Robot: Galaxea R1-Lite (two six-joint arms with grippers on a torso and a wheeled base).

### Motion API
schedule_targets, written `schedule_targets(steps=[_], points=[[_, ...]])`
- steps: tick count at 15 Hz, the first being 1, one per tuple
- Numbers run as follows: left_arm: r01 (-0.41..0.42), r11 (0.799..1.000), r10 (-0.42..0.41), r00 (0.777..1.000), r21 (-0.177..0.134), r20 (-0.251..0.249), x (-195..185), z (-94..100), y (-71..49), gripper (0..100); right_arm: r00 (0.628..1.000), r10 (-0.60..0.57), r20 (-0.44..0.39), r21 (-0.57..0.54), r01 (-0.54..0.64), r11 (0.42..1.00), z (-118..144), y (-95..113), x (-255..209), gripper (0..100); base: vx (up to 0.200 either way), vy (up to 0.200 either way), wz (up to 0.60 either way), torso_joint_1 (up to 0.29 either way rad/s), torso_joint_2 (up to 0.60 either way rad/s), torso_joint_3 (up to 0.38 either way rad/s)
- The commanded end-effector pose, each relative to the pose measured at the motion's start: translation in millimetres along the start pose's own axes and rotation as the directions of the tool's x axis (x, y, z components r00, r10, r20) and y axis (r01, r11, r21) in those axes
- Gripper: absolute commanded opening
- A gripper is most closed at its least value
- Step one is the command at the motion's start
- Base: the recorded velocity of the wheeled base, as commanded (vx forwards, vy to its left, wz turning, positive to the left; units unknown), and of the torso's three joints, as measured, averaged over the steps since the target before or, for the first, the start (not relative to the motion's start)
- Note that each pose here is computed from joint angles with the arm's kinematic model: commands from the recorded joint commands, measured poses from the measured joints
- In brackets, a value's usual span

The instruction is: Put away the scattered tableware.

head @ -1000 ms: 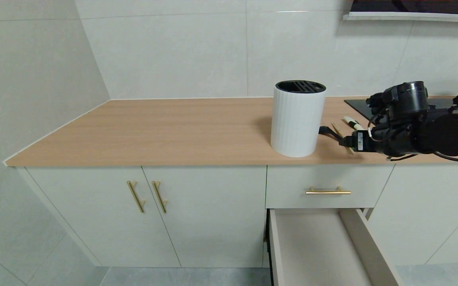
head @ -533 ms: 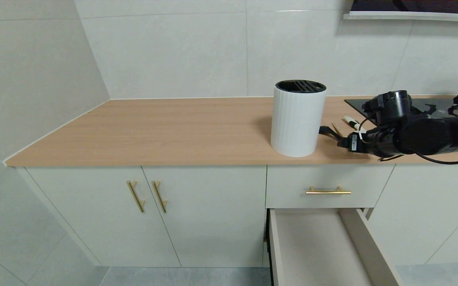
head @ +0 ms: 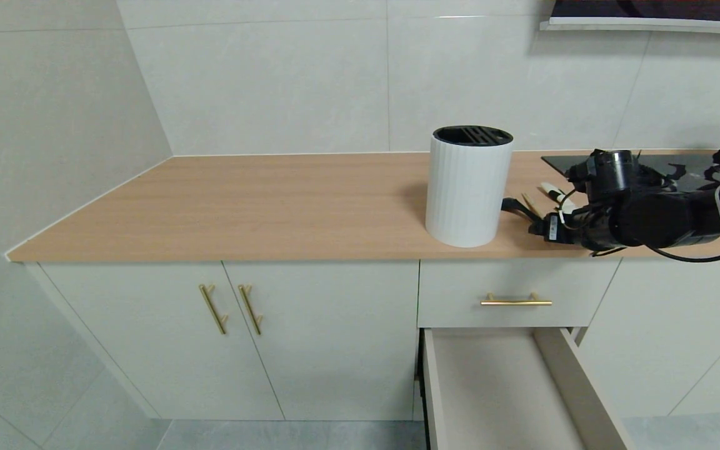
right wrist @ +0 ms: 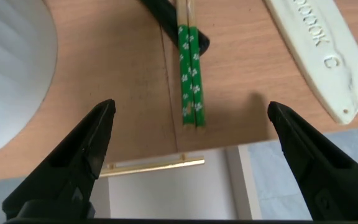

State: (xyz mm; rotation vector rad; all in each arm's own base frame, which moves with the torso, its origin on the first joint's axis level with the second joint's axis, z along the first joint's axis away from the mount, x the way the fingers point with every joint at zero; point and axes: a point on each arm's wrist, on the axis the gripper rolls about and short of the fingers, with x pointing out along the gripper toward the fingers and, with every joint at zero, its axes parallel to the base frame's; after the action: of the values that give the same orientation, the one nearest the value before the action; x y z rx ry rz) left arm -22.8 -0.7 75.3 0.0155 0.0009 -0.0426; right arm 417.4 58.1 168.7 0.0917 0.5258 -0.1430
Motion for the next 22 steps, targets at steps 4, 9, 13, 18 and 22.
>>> schedule_targets(steps=[4,9,13,18,22], points=[[0.000,1.000,0.000,1.000,0.000,-0.002,0.1,0.0,0.0,100,1.000,-0.001,-0.005,0.000,0.001,1.000,-2.0,1.2,4.9,100,0.000,0.000,0.00,0.000,0.00,0.000],[0.000,1.000,0.000,1.000,0.000,-0.002,0.1,0.0,0.0,100,1.000,0.000,-0.007,0.006,0.000,1.000,-2.9,2.6,8.5,0,0.000,0.000,0.00,0.000,0.00,0.000],[0.000,1.000,0.000,1.000,0.000,-0.003,0.1,-0.1,0.0,100,1.000,0.003,-0.001,0.008,-0.003,1.000,-0.8,2.1,4.9,0,0.000,0.000,0.00,0.000,0.00,0.000],[0.000,1.000,0.000,1.000,0.000,-0.002,0.1,0.0,0.0,100,0.999,0.019,0.042,0.052,-0.021,0.998,11.0,-3.7,-40.2,0,0.000,0.000,0.00,0.000,0.00,0.000],[0.000,1.000,0.000,1.000,0.000,-0.002,0.1,0.0,0.0,100,0.997,0.048,0.054,0.044,-0.051,0.998,-5.3,-21.1,-121.1,0,0.000,0.000,0.00,0.000,0.00,0.000]])
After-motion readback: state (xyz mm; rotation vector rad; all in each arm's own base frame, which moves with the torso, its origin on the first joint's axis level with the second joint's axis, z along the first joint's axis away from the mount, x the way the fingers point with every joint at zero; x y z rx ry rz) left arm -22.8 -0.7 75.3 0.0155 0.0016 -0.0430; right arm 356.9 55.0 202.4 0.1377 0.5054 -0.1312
